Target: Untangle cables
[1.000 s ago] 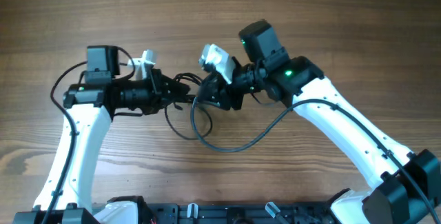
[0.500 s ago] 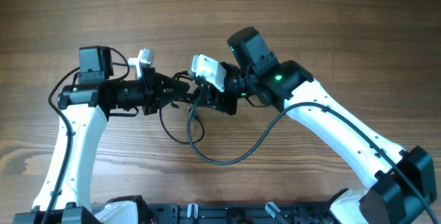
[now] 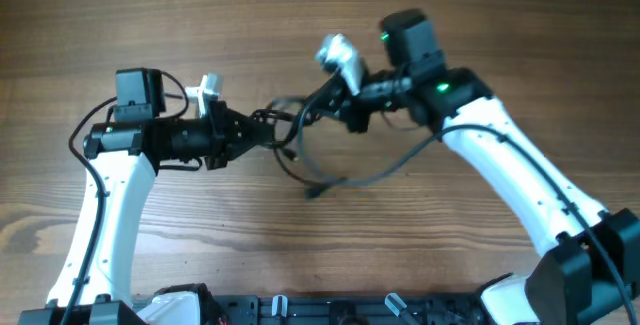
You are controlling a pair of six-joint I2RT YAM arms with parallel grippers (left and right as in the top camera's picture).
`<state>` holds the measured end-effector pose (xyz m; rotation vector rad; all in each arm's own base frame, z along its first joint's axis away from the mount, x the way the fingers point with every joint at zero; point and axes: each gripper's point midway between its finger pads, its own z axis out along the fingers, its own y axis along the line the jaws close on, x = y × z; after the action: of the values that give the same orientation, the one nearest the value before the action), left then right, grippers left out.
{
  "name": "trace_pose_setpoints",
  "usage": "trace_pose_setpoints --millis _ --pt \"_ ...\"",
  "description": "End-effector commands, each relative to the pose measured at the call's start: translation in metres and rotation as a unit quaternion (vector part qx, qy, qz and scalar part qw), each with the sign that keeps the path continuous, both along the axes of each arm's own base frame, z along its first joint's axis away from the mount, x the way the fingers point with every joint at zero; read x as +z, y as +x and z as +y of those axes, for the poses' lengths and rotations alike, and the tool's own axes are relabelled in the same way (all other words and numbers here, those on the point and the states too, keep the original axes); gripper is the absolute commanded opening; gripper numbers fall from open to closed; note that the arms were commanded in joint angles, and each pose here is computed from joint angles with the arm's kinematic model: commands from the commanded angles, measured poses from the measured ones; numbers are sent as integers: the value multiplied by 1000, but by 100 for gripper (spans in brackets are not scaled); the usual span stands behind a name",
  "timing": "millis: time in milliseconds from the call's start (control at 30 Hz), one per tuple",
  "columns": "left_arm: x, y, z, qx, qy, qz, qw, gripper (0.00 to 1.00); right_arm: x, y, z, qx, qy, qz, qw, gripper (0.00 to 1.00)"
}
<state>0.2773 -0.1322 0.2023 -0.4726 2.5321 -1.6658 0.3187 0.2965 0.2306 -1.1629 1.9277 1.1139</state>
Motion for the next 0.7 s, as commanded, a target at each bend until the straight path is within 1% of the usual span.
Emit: trace_pose_setpoints --millis 0,100,133,167,200,300,333,367,400,433,500,533,567,600,633,667 --pt "-38 1 26 38 129 25 991 4 35 27 -32 -87 55 66 993 4" --pt "-47 -2 33 46 158 40 986 4 47 52 -57 -159 94 131 974 4" --pt "-51 -4 37 50 173 48 983 4 52 63 -70 -193 111 163 961 4" --pt "-53 -5 39 51 179 52 981 4 54 69 -77 -209 119 173 955 4" --pt "-55 -5 40 53 185 55 980 4 52 74 -84 -226 120 180 950 4" --pt "-55 -4 40 47 188 43 980 4 44 70 -83 -224 101 174 954 4" --pt "-55 -4 40 46 189 42 980 4 31 75 -90 -261 79 187 944 4" --pt "-56 -4 41 47 192 42 979 4 5 89 -116 -371 36 225 900 4" --pt "-57 -5 43 48 199 45 978 4 -3 100 -138 -426 22 223 877 4" --pt "-61 -6 47 51 212 49 975 4 -5 108 -157 -464 30 233 854 4" --pt "-68 -9 55 57 240 61 967 4 -3 119 -189 -505 53 248 825 4" --pt "-71 -10 59 60 253 66 963 4 -3 122 -205 -519 59 250 815 4" --pt "-73 -12 61 61 259 71 961 4 -2 123 -215 -514 65 249 818 5" --pt "-72 -11 61 61 259 70 961 4 0 117 -208 -476 57 233 846 8" --pt "-72 -11 61 62 259 68 961 4 0 112 -201 -451 50 226 862 14" --pt "-72 -9 61 63 259 66 962 4 -1 105 -191 -423 40 219 878 25"
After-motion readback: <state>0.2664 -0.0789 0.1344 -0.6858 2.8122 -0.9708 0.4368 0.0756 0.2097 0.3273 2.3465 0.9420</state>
